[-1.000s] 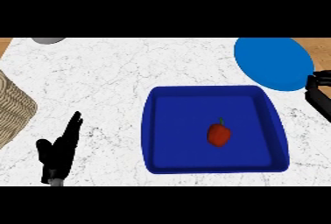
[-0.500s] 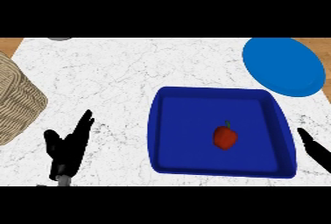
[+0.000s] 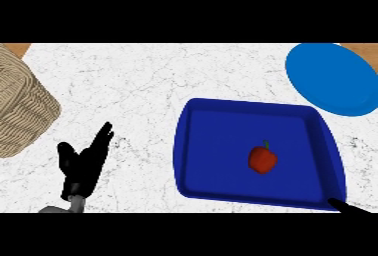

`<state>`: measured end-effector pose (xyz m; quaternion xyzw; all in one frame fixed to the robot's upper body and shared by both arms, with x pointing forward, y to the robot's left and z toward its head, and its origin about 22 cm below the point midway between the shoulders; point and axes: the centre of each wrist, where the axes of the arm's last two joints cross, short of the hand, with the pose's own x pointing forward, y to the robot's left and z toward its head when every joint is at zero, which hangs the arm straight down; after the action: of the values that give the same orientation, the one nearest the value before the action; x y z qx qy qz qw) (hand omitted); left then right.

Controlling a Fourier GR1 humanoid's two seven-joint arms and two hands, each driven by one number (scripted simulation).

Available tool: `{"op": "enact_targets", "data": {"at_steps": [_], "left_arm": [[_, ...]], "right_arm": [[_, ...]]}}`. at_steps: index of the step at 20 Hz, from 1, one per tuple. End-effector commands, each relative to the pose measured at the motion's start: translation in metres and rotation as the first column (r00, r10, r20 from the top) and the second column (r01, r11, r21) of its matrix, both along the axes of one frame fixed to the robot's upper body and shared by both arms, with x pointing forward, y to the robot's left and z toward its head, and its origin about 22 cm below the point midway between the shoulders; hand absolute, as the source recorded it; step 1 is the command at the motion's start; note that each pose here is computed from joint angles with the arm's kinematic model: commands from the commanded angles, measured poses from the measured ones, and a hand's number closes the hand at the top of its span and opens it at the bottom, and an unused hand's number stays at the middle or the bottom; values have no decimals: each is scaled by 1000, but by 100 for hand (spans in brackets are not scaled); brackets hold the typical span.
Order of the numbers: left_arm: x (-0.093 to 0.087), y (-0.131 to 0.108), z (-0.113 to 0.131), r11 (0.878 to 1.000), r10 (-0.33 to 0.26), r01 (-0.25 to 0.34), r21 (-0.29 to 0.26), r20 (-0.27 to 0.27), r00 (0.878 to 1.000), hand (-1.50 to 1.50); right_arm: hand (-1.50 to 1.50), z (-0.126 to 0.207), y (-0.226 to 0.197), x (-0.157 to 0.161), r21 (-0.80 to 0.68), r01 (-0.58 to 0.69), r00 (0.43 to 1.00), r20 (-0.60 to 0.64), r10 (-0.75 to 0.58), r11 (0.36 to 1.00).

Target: Pick the bell pepper from the tray and place it in the plate

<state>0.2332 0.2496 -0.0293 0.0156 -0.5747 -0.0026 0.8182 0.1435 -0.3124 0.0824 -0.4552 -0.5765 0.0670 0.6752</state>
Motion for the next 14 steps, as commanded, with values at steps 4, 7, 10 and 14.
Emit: {"op": "enact_targets", "data": {"at_steps": [4,7,10,14], "left_arm": [[6,-11,-9,999,-31,29,-32,-36,999,0],[0,-14,-3,999,-48,47,-17,-28,998,0],[-16,-18,-18,999,-35,35,-20,-31,999,0],[7,-21,-1,1000,-24,24,-19,-30,999,0]], "right_arm": [[-150,36,37,10,-62,20,965,-260,-35,998],[-150,52,61,25,-80,23,955,-294,-46,997],[-150,26,88,41,-74,26,945,-324,-49,997],[-150,16,104,61,-100,41,928,-366,-75,994]]}}
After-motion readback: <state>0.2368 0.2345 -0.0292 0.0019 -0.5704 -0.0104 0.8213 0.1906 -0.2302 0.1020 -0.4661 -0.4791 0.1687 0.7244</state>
